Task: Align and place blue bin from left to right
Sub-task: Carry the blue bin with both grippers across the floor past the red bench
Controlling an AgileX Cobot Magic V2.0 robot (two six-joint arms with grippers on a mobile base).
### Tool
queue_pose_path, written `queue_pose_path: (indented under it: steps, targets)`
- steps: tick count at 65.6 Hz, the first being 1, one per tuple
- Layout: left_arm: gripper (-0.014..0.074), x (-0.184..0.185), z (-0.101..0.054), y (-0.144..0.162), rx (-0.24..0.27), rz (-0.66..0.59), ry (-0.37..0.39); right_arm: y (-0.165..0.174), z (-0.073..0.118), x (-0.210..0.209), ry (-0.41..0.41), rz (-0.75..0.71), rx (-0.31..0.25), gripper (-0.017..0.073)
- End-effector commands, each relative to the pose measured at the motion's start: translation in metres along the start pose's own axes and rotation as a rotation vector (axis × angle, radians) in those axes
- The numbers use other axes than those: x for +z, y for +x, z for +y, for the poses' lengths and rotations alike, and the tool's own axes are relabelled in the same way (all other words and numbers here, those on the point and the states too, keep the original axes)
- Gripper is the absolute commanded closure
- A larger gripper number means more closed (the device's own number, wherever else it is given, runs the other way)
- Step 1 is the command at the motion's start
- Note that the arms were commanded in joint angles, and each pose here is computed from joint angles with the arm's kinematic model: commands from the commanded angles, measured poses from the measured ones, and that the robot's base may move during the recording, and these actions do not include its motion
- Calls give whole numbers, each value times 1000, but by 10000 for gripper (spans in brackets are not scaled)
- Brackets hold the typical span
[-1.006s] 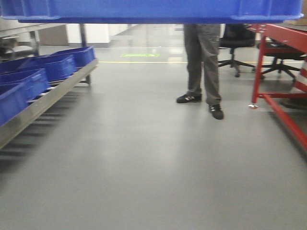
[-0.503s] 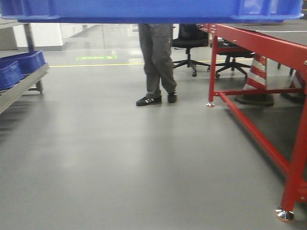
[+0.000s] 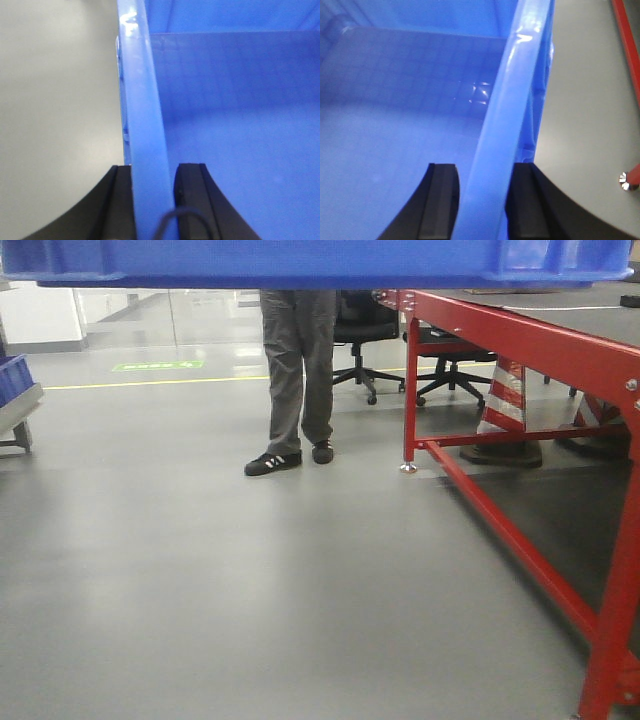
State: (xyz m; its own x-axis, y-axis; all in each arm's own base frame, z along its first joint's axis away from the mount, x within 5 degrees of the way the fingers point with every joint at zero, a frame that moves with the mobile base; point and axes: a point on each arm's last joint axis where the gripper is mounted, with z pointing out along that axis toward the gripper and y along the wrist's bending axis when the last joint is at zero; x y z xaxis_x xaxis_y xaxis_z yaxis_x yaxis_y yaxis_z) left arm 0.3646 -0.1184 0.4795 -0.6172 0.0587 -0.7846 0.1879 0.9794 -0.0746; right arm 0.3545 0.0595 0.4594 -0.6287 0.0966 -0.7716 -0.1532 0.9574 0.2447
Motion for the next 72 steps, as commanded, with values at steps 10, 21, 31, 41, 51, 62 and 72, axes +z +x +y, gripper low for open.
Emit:
queue_pose_path:
  steps: [10, 21, 31, 41, 51, 62, 72]
  targets:
    - [705, -20, -21, -9, -26, -107, 156, -13, 13, -13, -82, -135, 33, 712]
    - [705, -20, -21, -9, -26, -107, 156, -13, 13, -13, -82, -135, 33, 712]
    - [705, -20, -21, -9, -26, -107, 156, -13, 13, -13, -82, -135, 33, 712]
    - [705, -20, -21, -9, -26, -107, 156, -13, 13, -13, -82, -135, 33, 712]
    - [705, -20, -21, -9, -26, -107, 156, -13, 13, -13, -82, -135, 33, 712]
    - [705, -20, -21, -9, -26, -107, 156, -13, 13, -13, -82, -135, 33, 712]
    - [705, -20, -21, -9, -26, -107, 156, -13, 13, -13, -82, -135, 33, 712]
